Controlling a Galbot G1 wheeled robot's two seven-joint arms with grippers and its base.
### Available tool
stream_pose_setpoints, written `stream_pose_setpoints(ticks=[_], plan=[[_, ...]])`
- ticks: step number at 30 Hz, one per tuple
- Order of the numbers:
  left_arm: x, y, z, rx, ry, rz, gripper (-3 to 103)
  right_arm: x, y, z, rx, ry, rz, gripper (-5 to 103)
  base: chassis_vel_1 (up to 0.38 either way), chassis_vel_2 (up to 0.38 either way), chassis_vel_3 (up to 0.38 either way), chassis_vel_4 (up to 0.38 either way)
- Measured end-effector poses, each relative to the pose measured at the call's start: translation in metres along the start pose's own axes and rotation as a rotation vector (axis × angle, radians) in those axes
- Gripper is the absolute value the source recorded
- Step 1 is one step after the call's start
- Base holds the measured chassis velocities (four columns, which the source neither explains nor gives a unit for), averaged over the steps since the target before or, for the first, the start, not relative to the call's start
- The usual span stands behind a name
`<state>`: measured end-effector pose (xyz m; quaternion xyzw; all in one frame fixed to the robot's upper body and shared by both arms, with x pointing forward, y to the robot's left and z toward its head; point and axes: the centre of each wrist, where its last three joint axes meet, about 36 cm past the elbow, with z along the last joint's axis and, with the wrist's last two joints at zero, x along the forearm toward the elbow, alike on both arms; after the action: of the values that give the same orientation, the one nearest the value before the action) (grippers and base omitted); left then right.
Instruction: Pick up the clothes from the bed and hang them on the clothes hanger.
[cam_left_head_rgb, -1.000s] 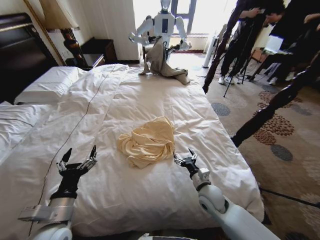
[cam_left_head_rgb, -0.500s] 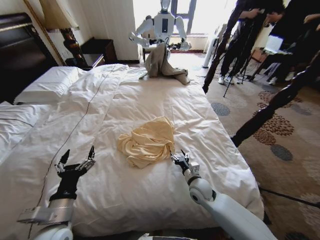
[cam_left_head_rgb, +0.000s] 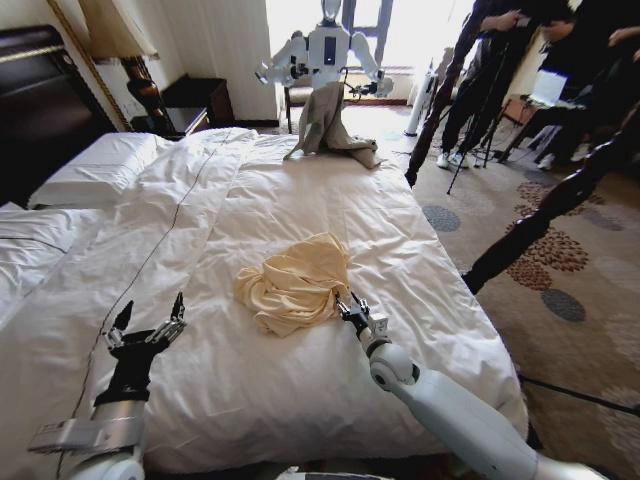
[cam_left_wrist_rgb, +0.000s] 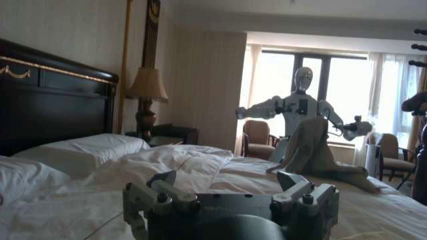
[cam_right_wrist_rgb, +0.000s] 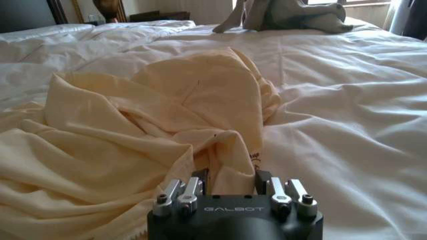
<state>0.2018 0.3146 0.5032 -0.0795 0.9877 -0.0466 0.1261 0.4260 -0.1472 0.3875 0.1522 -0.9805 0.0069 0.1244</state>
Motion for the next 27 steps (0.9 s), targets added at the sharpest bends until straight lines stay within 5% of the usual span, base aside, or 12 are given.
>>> stream_pose_setpoints(ticks=[11, 27], plan=[[-0.003, -0.002, 0.002, 0.007, 0.004, 0.013, 100, 0.015, -0.013, 0.012, 0.013, 0.021, 0.025, -2, 0.0, 0.0, 0.0, 0.0], [-0.008, 0.001, 0.006, -0.029, 0.009, 0.097, 100, 0.006, -0.051, -0.049, 0.111, -0.12, 0.052, -1, 0.0, 0.0, 0.0, 0.0]])
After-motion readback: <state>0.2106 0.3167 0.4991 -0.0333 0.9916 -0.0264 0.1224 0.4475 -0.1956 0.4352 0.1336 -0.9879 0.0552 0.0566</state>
